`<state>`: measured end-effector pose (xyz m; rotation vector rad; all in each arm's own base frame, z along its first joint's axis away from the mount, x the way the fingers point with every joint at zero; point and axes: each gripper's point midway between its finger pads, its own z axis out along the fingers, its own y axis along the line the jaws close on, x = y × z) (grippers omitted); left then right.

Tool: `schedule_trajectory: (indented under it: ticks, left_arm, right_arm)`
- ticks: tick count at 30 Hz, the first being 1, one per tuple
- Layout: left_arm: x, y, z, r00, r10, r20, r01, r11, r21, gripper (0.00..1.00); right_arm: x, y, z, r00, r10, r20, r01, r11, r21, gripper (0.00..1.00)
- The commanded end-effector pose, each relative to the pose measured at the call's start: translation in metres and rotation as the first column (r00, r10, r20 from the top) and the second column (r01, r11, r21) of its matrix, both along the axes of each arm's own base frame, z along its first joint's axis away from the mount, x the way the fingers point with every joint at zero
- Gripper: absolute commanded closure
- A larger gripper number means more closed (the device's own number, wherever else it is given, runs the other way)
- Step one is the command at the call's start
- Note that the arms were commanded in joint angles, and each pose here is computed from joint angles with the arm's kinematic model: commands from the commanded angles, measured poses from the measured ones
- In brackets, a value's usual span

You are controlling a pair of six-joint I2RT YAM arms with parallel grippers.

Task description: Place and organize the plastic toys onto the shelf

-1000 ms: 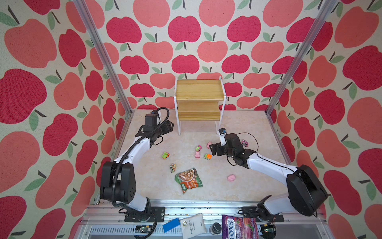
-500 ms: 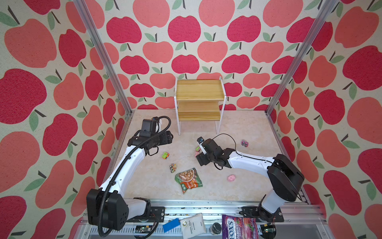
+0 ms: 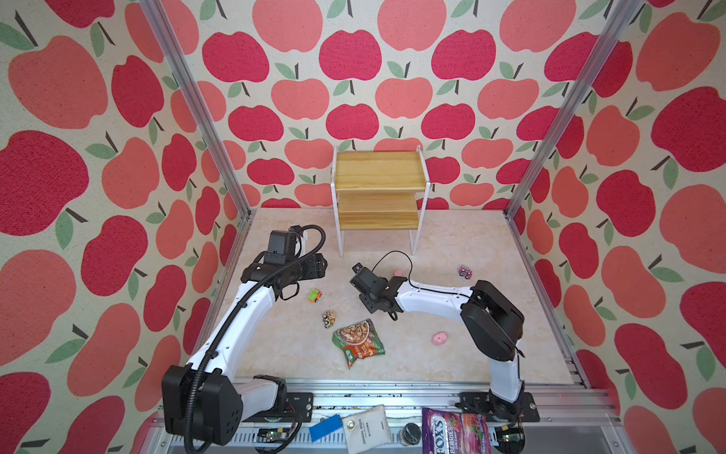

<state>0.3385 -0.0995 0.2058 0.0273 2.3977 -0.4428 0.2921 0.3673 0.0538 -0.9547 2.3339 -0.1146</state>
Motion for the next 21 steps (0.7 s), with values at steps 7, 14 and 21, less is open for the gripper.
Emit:
schedule_trajectory:
  ticks: [7, 14, 21]
  left_arm:
    - [0.001, 0.009, 0.004, 0.999, 0.023, 0.027, -0.023, 1.0, 0.005, 0.25]
    - [0.002, 0.015, 0.005, 0.999, 0.041, 0.036, -0.041, 0.999, 0.012, 0.25]
    - [0.004, 0.028, 0.008, 0.996, 0.077, 0.048, -0.077, 0.997, 0.008, 0.26]
  right_arm:
    - [0.0, -0.009, -0.024, 1.0, -0.024, -0.018, 0.021, 0.988, -0.15, 0.56]
    - [0.0, -0.003, -0.008, 1.0, -0.023, -0.017, 0.022, 0.995, -0.092, 0.82]
    - [-0.028, 0.04, 0.033, 0.991, 0.071, -0.11, -0.045, 0.973, 0.225, 0.86]
